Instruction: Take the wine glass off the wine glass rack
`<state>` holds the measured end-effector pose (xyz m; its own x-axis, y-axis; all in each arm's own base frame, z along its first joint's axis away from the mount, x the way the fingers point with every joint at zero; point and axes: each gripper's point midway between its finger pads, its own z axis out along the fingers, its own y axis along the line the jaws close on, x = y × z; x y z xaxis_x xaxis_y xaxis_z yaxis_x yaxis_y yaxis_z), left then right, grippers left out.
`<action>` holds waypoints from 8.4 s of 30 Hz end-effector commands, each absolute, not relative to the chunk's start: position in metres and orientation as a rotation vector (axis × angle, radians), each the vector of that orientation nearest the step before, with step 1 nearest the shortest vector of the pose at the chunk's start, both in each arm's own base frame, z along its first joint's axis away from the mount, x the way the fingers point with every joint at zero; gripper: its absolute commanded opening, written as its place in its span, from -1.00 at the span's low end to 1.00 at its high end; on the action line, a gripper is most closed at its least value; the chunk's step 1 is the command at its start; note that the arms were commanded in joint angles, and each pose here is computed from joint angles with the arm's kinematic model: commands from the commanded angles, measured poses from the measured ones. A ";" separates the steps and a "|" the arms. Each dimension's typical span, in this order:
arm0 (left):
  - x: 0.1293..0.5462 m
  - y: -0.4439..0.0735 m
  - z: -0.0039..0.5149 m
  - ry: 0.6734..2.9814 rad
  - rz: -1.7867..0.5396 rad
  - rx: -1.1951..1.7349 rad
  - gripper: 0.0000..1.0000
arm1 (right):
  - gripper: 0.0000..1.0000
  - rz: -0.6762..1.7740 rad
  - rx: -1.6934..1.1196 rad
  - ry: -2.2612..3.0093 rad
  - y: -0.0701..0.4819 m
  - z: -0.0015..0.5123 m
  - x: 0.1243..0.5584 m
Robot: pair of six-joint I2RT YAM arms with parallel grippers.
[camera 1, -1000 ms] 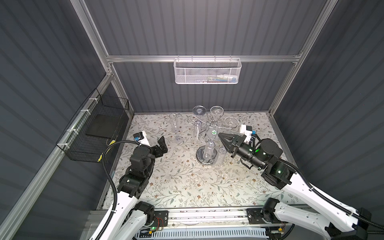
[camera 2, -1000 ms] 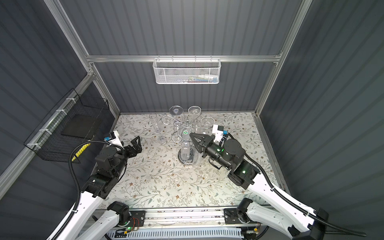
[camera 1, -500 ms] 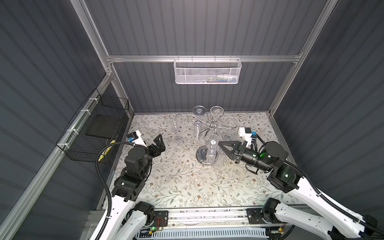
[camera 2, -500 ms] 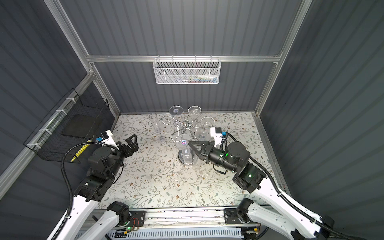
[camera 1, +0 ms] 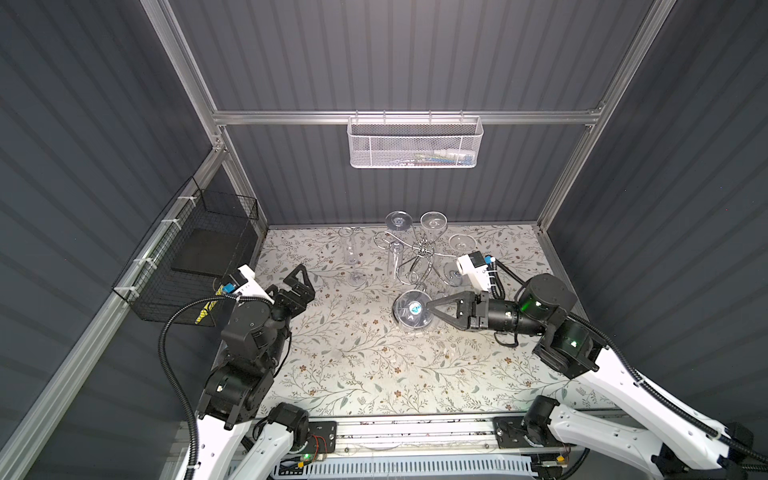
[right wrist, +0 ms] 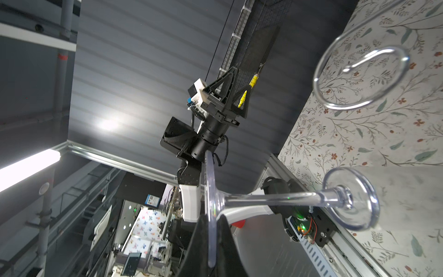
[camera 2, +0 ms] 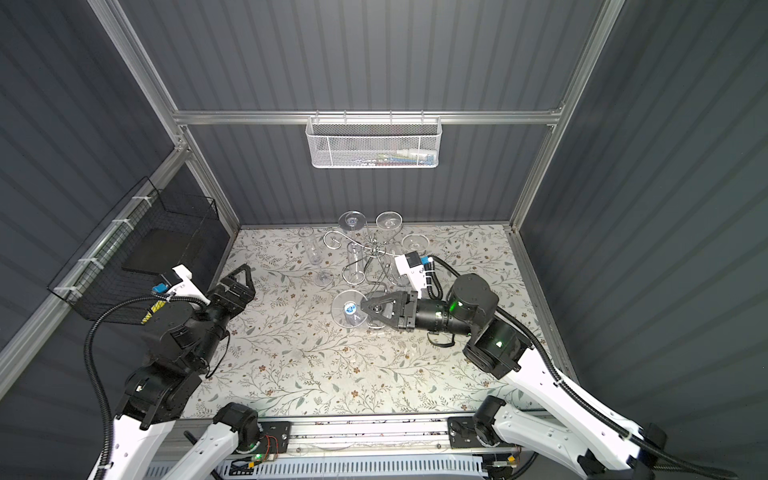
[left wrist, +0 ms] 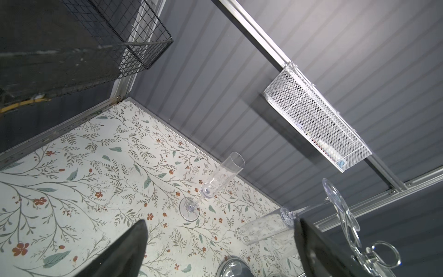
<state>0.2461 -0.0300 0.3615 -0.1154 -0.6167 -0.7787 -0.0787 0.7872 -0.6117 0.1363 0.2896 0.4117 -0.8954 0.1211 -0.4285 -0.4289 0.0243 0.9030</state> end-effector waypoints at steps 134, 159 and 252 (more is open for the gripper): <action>0.202 -0.305 0.490 1.537 -1.613 0.865 -0.89 | -0.82 0.015 -1.425 0.737 0.299 0.461 0.174; 0.236 -0.275 0.490 1.511 -1.159 0.721 -1.00 | 0.98 0.375 -0.713 1.105 0.252 0.550 0.204; 0.231 -0.296 0.489 1.301 -0.946 0.972 -0.65 | -0.28 1.139 -0.723 1.148 0.314 0.610 0.233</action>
